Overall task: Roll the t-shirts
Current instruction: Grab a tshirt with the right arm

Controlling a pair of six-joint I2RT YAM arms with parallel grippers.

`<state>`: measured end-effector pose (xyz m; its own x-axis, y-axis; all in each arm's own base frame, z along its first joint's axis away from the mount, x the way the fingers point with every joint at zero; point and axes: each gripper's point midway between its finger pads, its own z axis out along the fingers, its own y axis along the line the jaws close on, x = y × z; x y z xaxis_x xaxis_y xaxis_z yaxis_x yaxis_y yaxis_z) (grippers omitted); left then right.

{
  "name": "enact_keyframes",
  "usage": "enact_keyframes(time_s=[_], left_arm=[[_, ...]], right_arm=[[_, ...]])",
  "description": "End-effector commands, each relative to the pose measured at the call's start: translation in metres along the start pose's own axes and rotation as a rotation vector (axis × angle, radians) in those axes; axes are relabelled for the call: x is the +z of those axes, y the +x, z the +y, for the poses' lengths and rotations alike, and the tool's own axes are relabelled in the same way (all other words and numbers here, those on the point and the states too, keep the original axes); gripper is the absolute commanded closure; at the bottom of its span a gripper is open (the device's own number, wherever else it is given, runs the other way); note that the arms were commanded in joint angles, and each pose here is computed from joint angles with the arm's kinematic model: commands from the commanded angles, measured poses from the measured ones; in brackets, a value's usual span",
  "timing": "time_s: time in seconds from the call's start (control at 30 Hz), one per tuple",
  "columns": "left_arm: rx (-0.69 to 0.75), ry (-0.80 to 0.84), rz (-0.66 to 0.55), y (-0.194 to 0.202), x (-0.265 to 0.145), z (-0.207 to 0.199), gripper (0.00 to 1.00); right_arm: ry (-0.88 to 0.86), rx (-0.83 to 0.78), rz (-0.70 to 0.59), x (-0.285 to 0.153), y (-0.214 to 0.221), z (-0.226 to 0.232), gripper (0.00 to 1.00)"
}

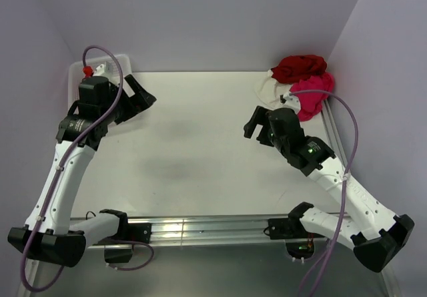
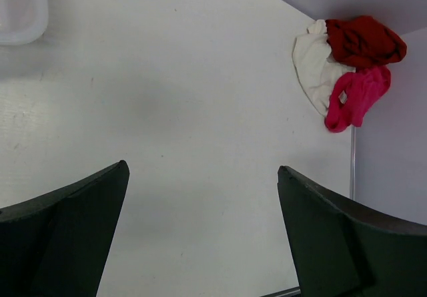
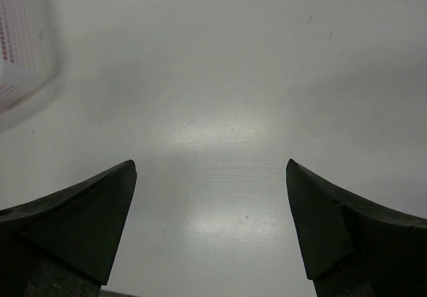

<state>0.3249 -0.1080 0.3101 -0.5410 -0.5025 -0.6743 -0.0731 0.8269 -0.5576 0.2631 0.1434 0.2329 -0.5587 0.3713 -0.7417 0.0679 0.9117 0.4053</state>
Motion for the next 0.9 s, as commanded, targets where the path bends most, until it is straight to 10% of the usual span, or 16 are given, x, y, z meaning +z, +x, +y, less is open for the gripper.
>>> enact_keyframes(time_s=[0.0,0.47,0.87], left_arm=[[-0.029,-0.018,0.114,0.024,0.022,0.009,0.00],[-0.144,0.158,0.281,0.028,0.025,-0.041,0.01],[-0.140,0.088,0.332,0.061,0.037,-0.011,0.01]], right_arm=[[0.028,0.015,-0.099,0.009,-0.042,-0.003,0.00],[0.510,0.444,-0.162,0.153,-0.130,-0.158,0.01],[0.518,0.727,-0.116,0.278,-0.143,-0.179,0.06]])
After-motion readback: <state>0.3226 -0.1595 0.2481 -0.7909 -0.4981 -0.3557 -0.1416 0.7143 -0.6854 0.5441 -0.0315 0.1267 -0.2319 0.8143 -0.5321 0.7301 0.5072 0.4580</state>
